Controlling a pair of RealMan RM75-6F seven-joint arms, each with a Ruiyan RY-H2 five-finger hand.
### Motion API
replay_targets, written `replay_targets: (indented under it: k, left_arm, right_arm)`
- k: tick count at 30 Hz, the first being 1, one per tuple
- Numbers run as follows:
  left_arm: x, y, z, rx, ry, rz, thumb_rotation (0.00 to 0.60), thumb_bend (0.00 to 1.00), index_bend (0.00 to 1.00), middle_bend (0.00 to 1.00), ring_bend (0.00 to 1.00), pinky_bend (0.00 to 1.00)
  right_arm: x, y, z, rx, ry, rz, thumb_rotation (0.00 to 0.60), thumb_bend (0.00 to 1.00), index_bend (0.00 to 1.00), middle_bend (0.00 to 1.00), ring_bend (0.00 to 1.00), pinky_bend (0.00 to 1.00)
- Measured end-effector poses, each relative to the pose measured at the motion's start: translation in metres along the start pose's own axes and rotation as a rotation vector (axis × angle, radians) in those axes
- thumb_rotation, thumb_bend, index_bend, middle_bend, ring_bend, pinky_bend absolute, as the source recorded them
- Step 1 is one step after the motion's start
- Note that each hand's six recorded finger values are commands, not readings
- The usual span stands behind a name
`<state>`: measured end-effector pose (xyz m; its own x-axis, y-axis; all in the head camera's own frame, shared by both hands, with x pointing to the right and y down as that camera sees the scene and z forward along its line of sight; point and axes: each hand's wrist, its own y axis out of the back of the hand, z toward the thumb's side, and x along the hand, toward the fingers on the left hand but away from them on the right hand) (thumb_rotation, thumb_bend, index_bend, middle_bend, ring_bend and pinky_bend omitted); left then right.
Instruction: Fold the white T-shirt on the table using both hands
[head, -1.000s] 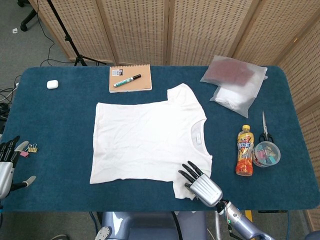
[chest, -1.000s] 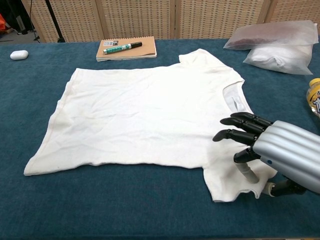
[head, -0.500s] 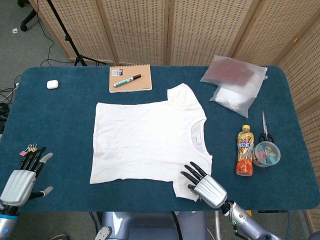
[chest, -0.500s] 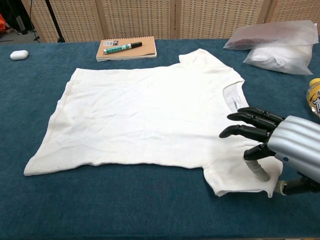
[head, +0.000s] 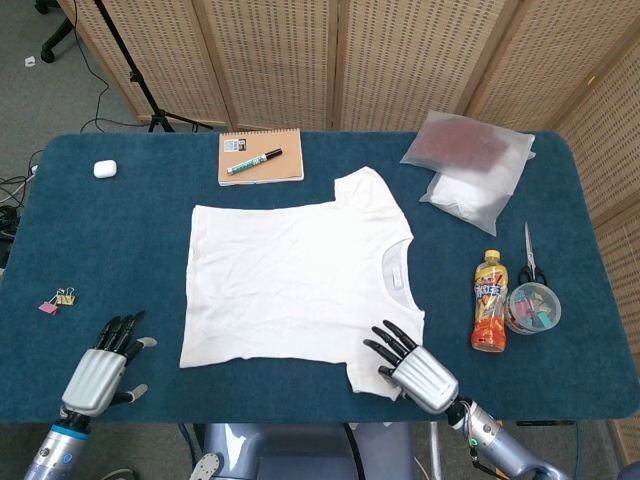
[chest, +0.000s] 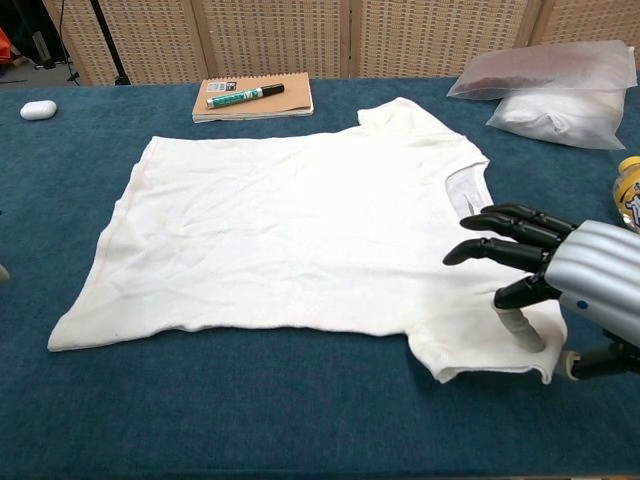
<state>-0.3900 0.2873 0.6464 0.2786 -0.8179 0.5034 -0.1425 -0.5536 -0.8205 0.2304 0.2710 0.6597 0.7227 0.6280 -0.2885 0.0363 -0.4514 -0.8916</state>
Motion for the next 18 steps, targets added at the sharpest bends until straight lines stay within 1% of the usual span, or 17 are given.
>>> replay_targets:
  k: [4,8,13,18]
  left_arm:
    - [0.010,-0.005,0.008,-0.011,-0.014,0.009,0.600,0.07,0.34,0.00,0.00,0.00]
    - [0.018,-0.008,0.012,-0.022,0.000,0.013,0.600,0.08,0.34,0.00,0.00,0.00]
    - [0.026,-0.015,0.020,-0.038,0.006,-0.015,0.600,0.09,0.34,0.00,0.00,0.00]
    - [0.036,-0.019,0.034,-0.056,-0.008,-0.041,0.600,0.13,0.35,0.00,0.00,0.00]
  right_arm:
    - [0.000,-0.001,-0.003,-0.001,-0.006,0.005,0.600,0.83,0.70,0.19,0.00,0.00]
    - [0.000,-0.001,-0.004,-0.004,-0.008,0.003,0.600,0.83,0.70,0.19,0.00,0.00]
    - [0.000,-0.001,-0.005,-0.004,-0.009,0.003,0.600,0.83,0.70,0.19,0.00,0.00]
    - [-0.001,-0.001,-0.004,-0.006,-0.010,0.004,0.600,0.83,0.70,0.19,0.00,0.00]
